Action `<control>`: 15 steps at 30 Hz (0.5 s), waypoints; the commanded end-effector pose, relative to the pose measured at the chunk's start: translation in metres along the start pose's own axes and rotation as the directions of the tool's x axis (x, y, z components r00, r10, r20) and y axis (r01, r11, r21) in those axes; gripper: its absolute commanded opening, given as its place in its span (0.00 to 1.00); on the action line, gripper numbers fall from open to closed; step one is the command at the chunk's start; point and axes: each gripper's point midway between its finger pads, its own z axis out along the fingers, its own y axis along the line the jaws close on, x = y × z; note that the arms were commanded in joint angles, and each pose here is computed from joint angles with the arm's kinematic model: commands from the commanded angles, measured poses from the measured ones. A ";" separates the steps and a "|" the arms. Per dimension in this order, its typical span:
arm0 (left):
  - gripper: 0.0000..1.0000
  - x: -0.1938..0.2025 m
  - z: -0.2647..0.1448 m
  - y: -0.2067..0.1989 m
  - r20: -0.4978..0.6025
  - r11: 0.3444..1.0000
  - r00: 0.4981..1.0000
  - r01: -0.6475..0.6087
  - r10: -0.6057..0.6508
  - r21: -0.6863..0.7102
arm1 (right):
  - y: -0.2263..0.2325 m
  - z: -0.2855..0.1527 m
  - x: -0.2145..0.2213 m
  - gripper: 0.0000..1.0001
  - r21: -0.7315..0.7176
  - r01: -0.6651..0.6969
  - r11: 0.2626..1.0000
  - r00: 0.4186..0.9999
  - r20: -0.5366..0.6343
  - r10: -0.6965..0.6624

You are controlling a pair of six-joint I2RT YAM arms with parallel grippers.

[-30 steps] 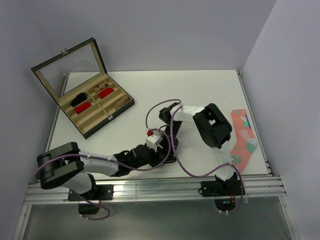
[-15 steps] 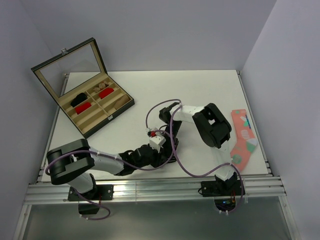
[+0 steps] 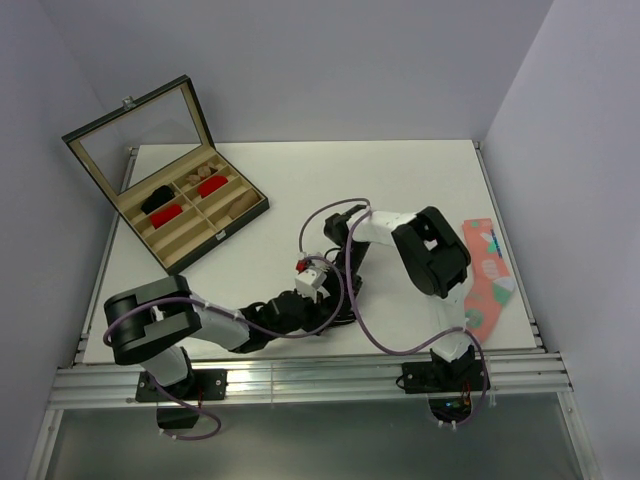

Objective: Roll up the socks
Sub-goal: Roll the sock at the center of the board.

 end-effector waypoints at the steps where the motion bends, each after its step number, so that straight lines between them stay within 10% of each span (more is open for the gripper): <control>1: 0.00 0.057 -0.013 0.020 -0.171 0.998 0.983 0.060 -0.065 -0.036 | -0.024 -0.017 -0.034 0.36 0.123 0.072 0.990 0.983 0.157 -0.091; 15: 0.00 0.098 -0.027 0.023 -0.322 0.977 0.923 0.210 -0.209 -0.032 | -0.032 -0.093 -0.034 0.38 0.305 0.058 0.950 0.892 0.411 -0.187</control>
